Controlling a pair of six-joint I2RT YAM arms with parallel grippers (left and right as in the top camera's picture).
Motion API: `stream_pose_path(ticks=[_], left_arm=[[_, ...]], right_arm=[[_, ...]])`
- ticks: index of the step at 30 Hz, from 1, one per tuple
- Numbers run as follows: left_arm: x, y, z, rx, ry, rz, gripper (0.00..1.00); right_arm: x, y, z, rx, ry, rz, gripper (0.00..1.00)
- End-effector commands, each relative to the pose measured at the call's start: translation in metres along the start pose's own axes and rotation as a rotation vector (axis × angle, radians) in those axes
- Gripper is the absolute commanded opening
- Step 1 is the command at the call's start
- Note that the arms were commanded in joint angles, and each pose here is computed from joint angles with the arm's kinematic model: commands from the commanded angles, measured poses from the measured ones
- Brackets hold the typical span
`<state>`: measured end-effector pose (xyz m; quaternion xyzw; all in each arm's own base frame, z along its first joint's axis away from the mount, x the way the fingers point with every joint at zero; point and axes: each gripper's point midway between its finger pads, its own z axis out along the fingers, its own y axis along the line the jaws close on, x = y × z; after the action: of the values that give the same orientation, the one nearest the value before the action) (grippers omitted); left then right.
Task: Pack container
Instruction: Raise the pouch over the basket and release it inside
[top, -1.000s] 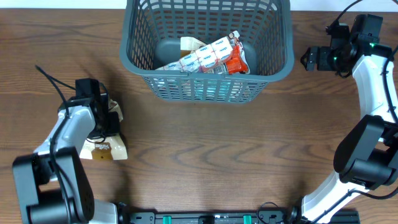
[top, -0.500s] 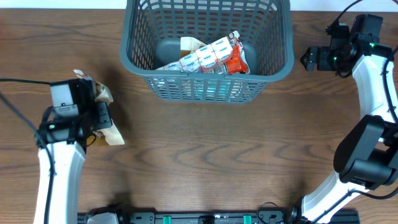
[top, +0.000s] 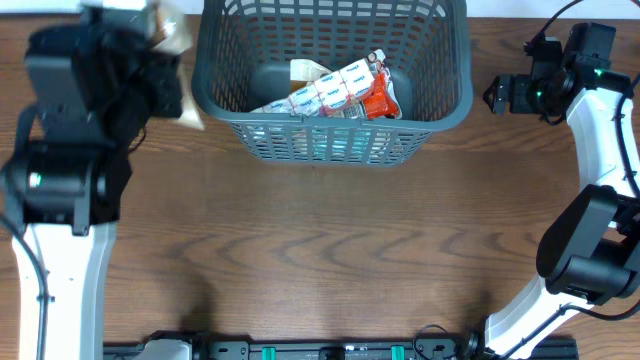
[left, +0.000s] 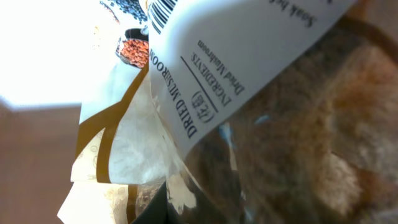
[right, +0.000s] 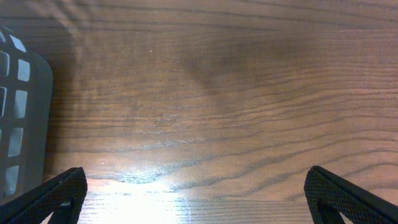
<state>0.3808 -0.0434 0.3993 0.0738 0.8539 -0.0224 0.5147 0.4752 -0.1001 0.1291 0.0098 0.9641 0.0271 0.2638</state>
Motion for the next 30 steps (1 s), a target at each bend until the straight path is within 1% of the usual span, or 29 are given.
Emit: stream_pose_path(ticks=[1, 4, 6, 8, 11, 16, 17, 18, 19, 20, 23, 24, 25, 26, 27, 30], left_arm=[[-0.017, -0.030, 0.020, 0.077, -0.008, 0.214, 0.06], [-0.024, -0.059, 0.040, 0.136, -0.009, 0.362, 0.06], [-0.022, -0.083, 0.057, 0.185, -0.001, 0.500, 0.06], [-0.012, -0.108, 0.073, 0.239, 0.010, 0.670, 0.06], [0.012, -0.141, 0.098, 0.319, 0.040, 0.878, 0.06], [0.052, -0.169, 0.132, 0.403, 0.128, 0.987, 0.06], [0.061, -0.170, 0.138, 0.416, 0.154, 1.001, 0.14], [0.072, -0.171, 0.146, 0.429, 0.187, 1.005, 0.24], [0.081, -0.171, 0.150, 0.439, 0.216, 1.006, 0.30], [0.090, -0.170, 0.155, 0.448, 0.246, 1.007, 0.33], [0.109, -0.169, 0.165, 0.467, 0.308, 1.007, 0.33], [0.111, -0.168, 0.167, 0.468, 0.316, 1.006, 0.36], [0.111, -0.168, 0.167, 0.469, 0.316, 1.006, 0.47], [0.110, -0.168, 0.167, 0.468, 0.314, 1.006, 0.77], [0.108, -0.168, 0.165, 0.464, 0.307, 1.004, 0.99], [0.095, -0.163, 0.155, 0.427, 0.287, 0.969, 0.99]], right_arm=[[0.001, 0.006, 0.003, -0.012, 0.007, -0.023, 0.99], [0.001, 0.006, 0.003, -0.011, 0.008, -0.023, 0.99], [0.001, 0.006, 0.003, -0.011, 0.008, -0.023, 0.99], [0.001, 0.006, 0.003, -0.011, 0.008, -0.023, 0.99], [0.001, 0.006, 0.003, -0.011, 0.008, -0.022, 0.99], [0.002, 0.006, 0.003, -0.011, 0.008, -0.022, 0.99], [0.002, 0.006, 0.003, -0.011, 0.008, -0.022, 0.99], [0.002, 0.006, 0.003, -0.010, 0.008, -0.022, 0.99], [0.002, 0.006, 0.003, -0.010, 0.008, -0.022, 0.99], [0.002, 0.006, 0.003, -0.010, 0.008, -0.023, 0.99], [0.002, 0.006, 0.003, -0.010, 0.010, -0.030, 0.99], [0.002, 0.005, 0.003, -0.005, 0.012, -0.030, 0.99], [0.003, 0.005, 0.003, -0.005, 0.014, -0.035, 0.99], [0.004, 0.005, 0.003, -0.005, 0.017, -0.038, 0.99], [0.004, 0.005, 0.003, -0.006, 0.019, -0.043, 0.99], [0.004, 0.005, 0.002, -0.006, 0.020, -0.043, 0.99]])
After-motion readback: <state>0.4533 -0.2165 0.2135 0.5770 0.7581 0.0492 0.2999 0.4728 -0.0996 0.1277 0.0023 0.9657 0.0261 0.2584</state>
